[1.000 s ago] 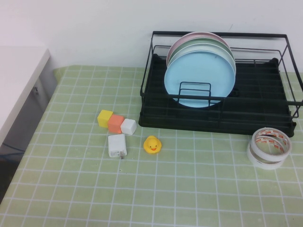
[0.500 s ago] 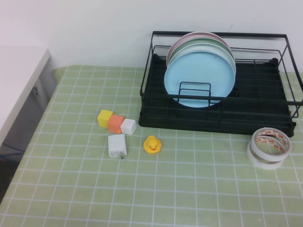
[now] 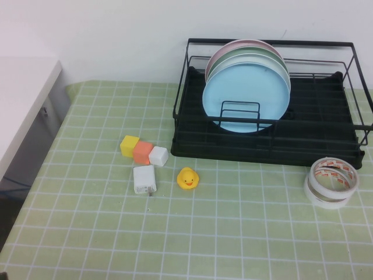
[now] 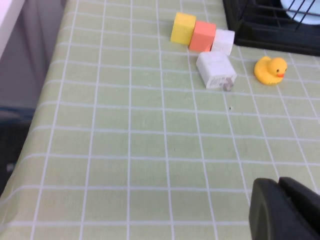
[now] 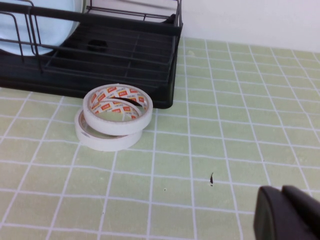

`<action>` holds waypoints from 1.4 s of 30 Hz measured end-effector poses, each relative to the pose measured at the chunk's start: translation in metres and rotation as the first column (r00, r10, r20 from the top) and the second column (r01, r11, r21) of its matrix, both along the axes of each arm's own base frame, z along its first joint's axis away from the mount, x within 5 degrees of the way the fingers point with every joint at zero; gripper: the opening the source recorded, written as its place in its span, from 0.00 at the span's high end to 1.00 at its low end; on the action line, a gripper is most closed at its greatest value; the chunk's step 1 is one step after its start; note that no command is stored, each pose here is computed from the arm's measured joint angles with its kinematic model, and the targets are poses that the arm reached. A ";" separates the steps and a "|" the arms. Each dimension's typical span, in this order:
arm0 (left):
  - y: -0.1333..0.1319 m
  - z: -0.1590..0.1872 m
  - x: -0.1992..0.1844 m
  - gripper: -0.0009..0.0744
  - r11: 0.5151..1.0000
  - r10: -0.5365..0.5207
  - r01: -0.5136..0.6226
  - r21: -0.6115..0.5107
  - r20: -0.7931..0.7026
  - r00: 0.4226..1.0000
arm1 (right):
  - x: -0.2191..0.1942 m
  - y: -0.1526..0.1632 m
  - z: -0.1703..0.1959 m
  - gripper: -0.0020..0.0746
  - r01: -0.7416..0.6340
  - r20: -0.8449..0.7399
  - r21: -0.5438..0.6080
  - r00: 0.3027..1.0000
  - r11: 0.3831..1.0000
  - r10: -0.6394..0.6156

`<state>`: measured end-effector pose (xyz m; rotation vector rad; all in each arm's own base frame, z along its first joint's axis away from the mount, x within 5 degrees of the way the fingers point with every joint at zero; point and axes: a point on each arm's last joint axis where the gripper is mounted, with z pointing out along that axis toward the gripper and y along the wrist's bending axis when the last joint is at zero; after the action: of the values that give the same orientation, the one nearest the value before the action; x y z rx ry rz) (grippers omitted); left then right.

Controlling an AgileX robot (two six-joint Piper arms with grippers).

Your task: Place plate on rack

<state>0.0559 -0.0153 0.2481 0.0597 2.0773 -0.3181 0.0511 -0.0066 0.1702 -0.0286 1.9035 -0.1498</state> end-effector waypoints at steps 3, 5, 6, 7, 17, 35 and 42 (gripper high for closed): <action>0.000 -0.016 0.000 0.99 1.000 -0.001 0.002 -0.016 0.068 0.998 | 0.000 0.000 0.000 0.96 0.000 -0.002 0.000 1.000 1.000 0.000; 0.000 -0.027 -0.001 0.99 0.999 0.011 -0.004 -0.050 0.129 0.992 | 0.000 0.000 0.000 0.96 0.000 -0.002 0.000 1.000 1.000 0.000; 0.001 -0.033 -0.001 0.99 0.998 0.023 -0.012 -0.066 0.168 0.986 | 0.000 0.000 0.000 0.96 0.000 -0.002 0.000 1.000 1.000 0.000; 0.001 -0.039 -0.001 0.99 0.997 0.038 -0.023 -0.079 0.199 0.979 | 0.000 0.000 0.000 0.96 0.000 -0.002 0.000 1.000 1.000 0.000; 0.012 -0.069 -0.002 0.99 0.957 0.275 -0.243 -0.162 0.221 0.936 | 0.000 0.000 0.000 0.96 0.000 -0.003 0.000 1.000 1.000 0.000; 0.012 -0.072 -0.003 0.99 0.976 0.214 -0.215 -0.021 0.226 0.950 | 0.000 0.000 0.000 0.96 0.000 -0.001 -0.001 1.000 1.000 0.000; 0.012 -0.072 -0.003 0.99 0.976 0.214 -0.215 -0.021 0.226 0.950 | 0.000 0.000 0.000 0.96 0.000 -0.001 -0.001 1.000 1.000 0.000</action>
<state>0.0532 -0.0034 0.1765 -0.1224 1.8366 -0.1653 0.0510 -0.0067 0.1705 -0.0287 1.9047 -0.1506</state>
